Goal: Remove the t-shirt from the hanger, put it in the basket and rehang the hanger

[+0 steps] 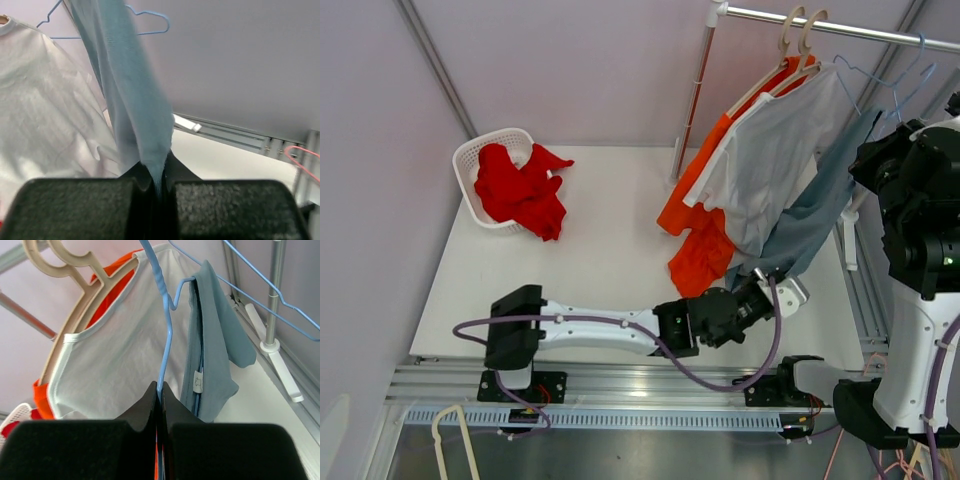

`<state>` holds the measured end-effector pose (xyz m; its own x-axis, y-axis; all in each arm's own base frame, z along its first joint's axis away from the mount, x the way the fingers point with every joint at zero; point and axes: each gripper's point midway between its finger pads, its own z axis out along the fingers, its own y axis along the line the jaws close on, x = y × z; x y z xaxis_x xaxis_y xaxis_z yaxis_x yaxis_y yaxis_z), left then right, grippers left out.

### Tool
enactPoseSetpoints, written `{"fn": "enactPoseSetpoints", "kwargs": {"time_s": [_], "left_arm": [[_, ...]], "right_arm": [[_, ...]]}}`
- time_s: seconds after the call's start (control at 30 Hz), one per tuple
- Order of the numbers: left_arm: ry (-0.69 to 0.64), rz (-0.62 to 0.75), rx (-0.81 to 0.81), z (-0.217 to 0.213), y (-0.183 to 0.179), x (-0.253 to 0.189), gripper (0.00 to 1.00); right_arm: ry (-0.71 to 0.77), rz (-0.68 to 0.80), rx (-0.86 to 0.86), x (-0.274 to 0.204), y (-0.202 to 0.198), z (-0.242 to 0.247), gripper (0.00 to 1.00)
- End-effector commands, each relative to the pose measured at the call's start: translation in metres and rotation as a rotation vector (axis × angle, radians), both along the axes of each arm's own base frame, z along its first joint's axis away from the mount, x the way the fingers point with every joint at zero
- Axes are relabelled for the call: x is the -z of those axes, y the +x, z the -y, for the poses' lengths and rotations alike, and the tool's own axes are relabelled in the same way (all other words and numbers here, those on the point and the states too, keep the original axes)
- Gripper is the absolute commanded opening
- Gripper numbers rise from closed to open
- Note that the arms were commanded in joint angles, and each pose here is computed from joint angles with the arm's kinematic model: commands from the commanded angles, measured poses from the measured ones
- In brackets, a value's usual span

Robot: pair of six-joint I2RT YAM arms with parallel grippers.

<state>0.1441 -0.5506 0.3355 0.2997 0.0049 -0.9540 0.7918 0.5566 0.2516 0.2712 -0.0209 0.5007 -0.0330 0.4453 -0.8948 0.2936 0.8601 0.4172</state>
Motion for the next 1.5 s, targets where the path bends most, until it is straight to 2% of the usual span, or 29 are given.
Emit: {"fn": "enactPoseSetpoints", "kwargs": {"time_s": [0.0, 0.07, 0.2, 0.4, 0.53, 0.6, 0.67, 0.7, 0.77, 0.8, 0.83, 0.87, 0.9, 0.93, 0.97, 1.03, 1.07, 1.13, 1.17, 1.2, 1.23, 1.27, 1.3, 1.33, 1.37, 1.47], "left_arm": [[-0.140, 0.010, 0.038, -0.040, -0.036, -0.068, 0.01], [-0.183, 0.016, 0.057, -0.059, -0.051, -0.085, 0.01], [-0.188, 0.017, 0.104, -0.073, -0.080, -0.090, 0.01], [-0.193, 0.008, 0.102, -0.087, -0.091, -0.086, 0.01], [-0.164, -0.061, 0.151, -0.081, -0.100, -0.056, 0.01], [-0.113, -0.087, 0.130, -0.066, -0.094, -0.023, 0.01], [-0.110, -0.174, 0.114, -0.050, -0.081, -0.009, 0.01], [-0.084, -0.203, 0.082, -0.043, -0.056, 0.009, 0.01], [-0.041, -0.284, 0.140, -0.031, -0.039, 0.023, 0.01], [-0.137, -0.365, 0.114, -0.029, -0.003, -0.009, 0.01], [-0.025, -0.425, 0.145, -0.019, 0.005, 0.023, 0.01], [-0.016, -0.470, 0.131, -0.017, 0.021, 0.025, 0.01], [-0.049, -0.468, 0.091, -0.018, 0.054, 0.002, 0.01], [-0.048, -0.471, 0.076, -0.005, 0.071, -0.005, 0.01], [0.034, -0.505, 0.008, -0.011, 0.096, 0.018, 0.01], [-0.052, -0.472, 0.002, -0.002, 0.126, -0.042, 0.01], [-0.011, -0.523, -0.030, 0.005, 0.153, -0.025, 0.01], [0.012, -0.582, -0.038, 0.008, 0.170, -0.015, 0.01], [-0.028, -0.594, -0.023, 0.004, 0.174, -0.034, 0.01], [-0.023, -0.603, 0.029, 0.004, 0.163, -0.039, 0.01], [0.077, -0.665, 0.021, 0.002, 0.155, 0.017, 0.01], [0.052, -0.654, 0.048, 0.000, 0.142, 0.008, 0.01], [-0.075, -0.574, 0.136, -0.014, 0.121, -0.057, 0.01], [-0.043, -0.591, 0.136, -0.021, 0.112, -0.036, 0.01], [-0.028, -0.592, 0.148, -0.027, 0.099, -0.032, 0.01], [-0.012, -0.583, 0.200, -0.055, 0.074, -0.063, 0.01]], "right_arm": [[-0.051, 0.065, 0.040, -0.014, 0.025, 0.008, 0.00], [-0.078, 0.049, 0.078, -0.010, 0.034, 0.016, 0.00], [-0.128, 0.043, 0.143, -0.011, 0.046, 0.030, 0.00], [-0.116, 0.028, 0.176, -0.008, 0.056, 0.052, 0.00], [-0.095, 0.055, 0.164, -0.019, 0.061, 0.059, 0.00], [-0.080, 0.037, 0.122, -0.021, 0.056, 0.051, 0.00], [-0.061, 0.043, 0.090, -0.027, 0.046, 0.043, 0.00], [-0.057, 0.044, 0.072, -0.028, 0.042, 0.039, 0.00], [-0.056, 0.036, 0.044, -0.029, 0.030, 0.033, 0.00], [-0.049, 0.030, 0.032, -0.028, 0.026, 0.030, 0.00], [-0.037, 0.006, -0.004, -0.023, 0.021, 0.023, 0.00], [-0.026, 0.001, -0.026, -0.022, 0.018, 0.018, 0.00], [-0.005, 0.001, -0.050, -0.021, 0.014, 0.012, 0.00], [0.019, -0.013, -0.102, -0.018, 0.011, 0.001, 0.00], [0.040, -0.017, -0.143, -0.016, 0.009, -0.007, 0.00], [0.085, -0.022, -0.208, -0.014, 0.005, -0.023, 0.00], [0.086, -0.019, -0.229, -0.014, 0.003, -0.029, 0.00], [0.044, 0.000, -0.225, -0.016, 0.000, -0.031, 0.00], [0.009, 0.043, -0.199, -0.026, 0.002, -0.024, 0.00], [-0.030, 0.059, -0.162, -0.031, 0.003, -0.016, 0.00], [-0.102, 0.088, -0.144, -0.041, 0.008, -0.009, 0.00], [-0.137, 0.088, -0.140, -0.043, 0.012, -0.006, 0.00], [-0.165, 0.082, -0.156, -0.045, 0.018, -0.006, 0.00], [-0.189, 0.106, -0.170, -0.057, 0.018, -0.007, 0.00], [-0.200, 0.080, -0.187, -0.050, 0.038, -0.006, 0.00], [-0.217, 0.133, -0.232, -0.056, 0.059, -0.013, 0.00]]}}
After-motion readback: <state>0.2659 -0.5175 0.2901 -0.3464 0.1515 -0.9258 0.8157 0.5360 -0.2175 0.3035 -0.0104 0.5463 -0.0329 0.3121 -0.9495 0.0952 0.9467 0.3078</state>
